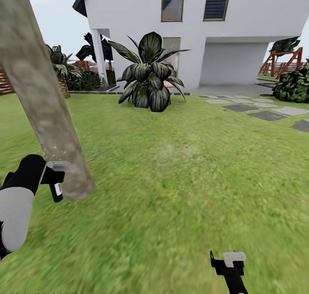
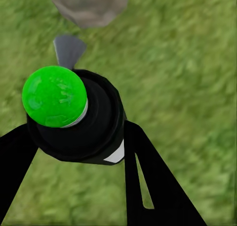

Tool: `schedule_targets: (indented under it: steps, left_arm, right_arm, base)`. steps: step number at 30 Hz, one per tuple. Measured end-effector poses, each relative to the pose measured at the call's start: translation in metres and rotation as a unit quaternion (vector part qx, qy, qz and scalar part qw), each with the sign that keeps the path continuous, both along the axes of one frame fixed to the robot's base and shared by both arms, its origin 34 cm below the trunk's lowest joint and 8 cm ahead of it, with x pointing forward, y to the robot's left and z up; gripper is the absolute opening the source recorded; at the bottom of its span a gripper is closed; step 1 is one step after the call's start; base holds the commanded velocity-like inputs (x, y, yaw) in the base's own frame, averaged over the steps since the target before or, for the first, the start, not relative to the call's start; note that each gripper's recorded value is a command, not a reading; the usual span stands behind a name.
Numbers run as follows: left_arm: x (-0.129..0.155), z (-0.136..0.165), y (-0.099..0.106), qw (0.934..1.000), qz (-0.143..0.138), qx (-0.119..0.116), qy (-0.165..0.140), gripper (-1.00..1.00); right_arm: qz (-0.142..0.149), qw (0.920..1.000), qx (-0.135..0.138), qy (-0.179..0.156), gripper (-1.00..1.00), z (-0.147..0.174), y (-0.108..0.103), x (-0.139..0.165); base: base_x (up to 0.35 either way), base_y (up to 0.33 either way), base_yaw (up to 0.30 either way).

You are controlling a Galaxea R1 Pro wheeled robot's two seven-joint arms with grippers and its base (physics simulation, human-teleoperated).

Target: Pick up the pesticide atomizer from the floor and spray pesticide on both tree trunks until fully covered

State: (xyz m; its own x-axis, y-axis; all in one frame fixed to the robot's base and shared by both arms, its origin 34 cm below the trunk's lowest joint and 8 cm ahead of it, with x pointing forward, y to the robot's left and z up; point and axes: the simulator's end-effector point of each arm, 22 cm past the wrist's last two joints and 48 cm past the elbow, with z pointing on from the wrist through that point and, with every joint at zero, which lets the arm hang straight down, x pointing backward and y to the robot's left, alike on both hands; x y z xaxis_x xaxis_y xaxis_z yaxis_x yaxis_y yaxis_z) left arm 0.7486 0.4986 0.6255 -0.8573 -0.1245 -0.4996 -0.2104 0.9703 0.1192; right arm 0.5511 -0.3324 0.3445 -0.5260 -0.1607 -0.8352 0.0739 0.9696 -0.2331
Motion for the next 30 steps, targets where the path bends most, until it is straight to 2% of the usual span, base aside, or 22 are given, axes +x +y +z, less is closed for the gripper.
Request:
schedule_targets:
  steps: [12,18,24,30]
  left_arm:
    - [0.004,0.004,-0.002,1.0000,0.000,0.004,-0.003,-1.00]
    - [0.000,0.000,0.002,1.0000,0.003,0.007,0.001,-1.00]
    - [-0.005,-0.002,0.012,0.9995,0.017,0.026,0.007,-1.00]
    - [-0.006,-0.003,0.015,0.9995,0.025,0.018,0.004,-1.00]
  right_arm:
    - [0.000,1.0000,0.000,0.000,1.00,0.000,0.000,0.000]
    - [0.000,1.0000,0.000,0.000,1.00,0.000,0.000,0.000]
    - [0.000,1.0000,0.000,0.000,1.00,0.000,0.000,0.000]
    - [0.000,1.0000,0.000,0.000,1.00,0.000,0.000,0.000]
  base:
    - [0.003,-0.272,0.255]
    - [0.123,-0.254,0.022]
    - [0.188,-0.232,0.000]
    - [0.177,-0.231,0.000]
